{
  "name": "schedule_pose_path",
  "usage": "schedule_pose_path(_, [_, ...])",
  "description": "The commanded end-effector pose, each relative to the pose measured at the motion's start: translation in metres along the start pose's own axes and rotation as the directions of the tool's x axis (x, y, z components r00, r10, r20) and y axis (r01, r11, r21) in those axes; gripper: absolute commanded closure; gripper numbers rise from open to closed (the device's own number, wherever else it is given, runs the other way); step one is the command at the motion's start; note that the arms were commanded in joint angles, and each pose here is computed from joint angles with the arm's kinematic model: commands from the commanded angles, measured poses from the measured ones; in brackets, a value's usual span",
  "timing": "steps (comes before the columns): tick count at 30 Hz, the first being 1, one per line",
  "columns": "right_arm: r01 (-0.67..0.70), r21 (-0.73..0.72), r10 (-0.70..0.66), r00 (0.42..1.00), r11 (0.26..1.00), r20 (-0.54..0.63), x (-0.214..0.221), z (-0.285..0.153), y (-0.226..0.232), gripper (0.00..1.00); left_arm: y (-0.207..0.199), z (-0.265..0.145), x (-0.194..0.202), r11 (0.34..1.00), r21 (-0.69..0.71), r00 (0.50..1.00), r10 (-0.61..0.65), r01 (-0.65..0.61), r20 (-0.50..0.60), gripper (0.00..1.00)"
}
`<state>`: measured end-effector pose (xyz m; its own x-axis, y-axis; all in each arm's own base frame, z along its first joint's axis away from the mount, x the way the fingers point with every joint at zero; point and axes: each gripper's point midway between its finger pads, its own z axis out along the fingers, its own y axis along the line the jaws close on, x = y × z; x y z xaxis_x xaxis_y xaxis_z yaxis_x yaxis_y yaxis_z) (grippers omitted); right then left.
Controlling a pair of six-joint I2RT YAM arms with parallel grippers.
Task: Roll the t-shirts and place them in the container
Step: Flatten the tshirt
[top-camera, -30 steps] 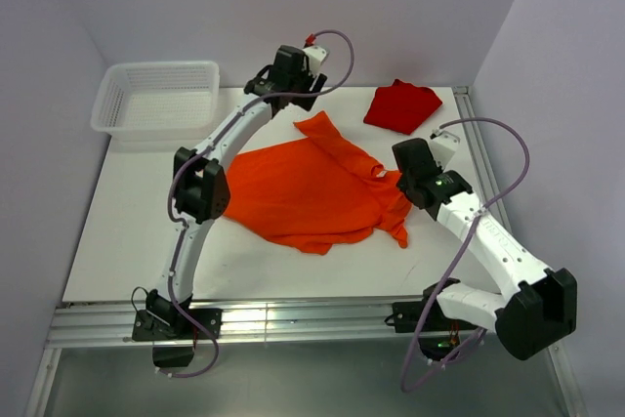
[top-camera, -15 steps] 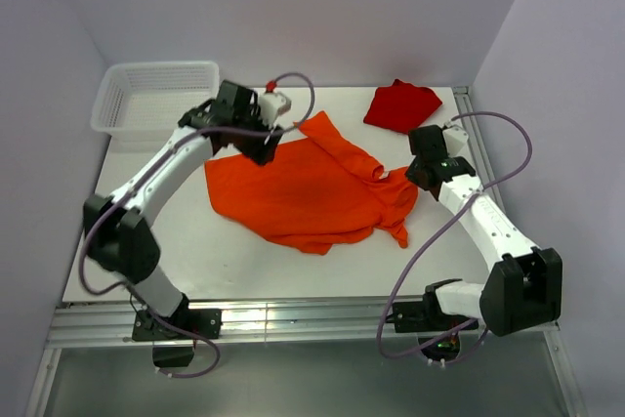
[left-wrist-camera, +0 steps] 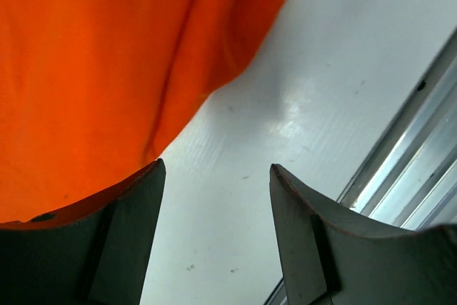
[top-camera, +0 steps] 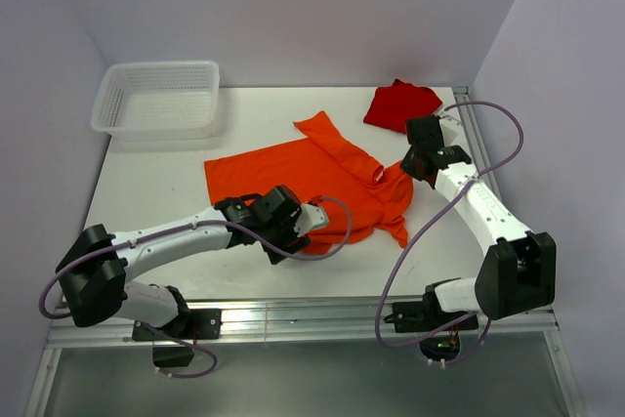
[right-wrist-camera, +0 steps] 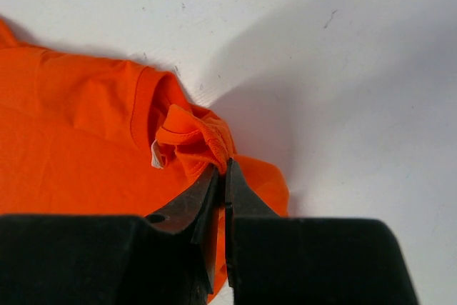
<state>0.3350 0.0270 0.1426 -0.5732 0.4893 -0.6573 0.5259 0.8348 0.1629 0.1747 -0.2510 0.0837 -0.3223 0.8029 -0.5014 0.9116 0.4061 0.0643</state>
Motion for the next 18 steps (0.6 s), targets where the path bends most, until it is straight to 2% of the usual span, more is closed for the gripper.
schedule_pose_path(1, [-0.007, -0.033, 0.009, 0.999, 0.999, 0.038, -0.019, -0.007, 0.009, 1.0, -0.008, 0.008, -0.016, 0.998, -0.04, 0.998, 0.055, -0.053, 0.042, 0.34])
schedule_pose_path(8, [-0.004, -0.034, 0.005, 1.0, 0.999, 0.021, -0.01, -0.003, 0.007, 1.0, -0.029, 0.033, -0.029, 0.983, -0.064, 0.983, 0.177, -0.173, 0.052, 0.34])
schedule_pose_path(18, [-0.003, -0.044, 0.004, 1.0, 0.999, 0.026, -0.009, -0.008, 0.005, 1.0, -0.005, 0.058, -0.044, 0.953, -0.241, 0.974, 0.209, -0.183, 0.086, 0.39])
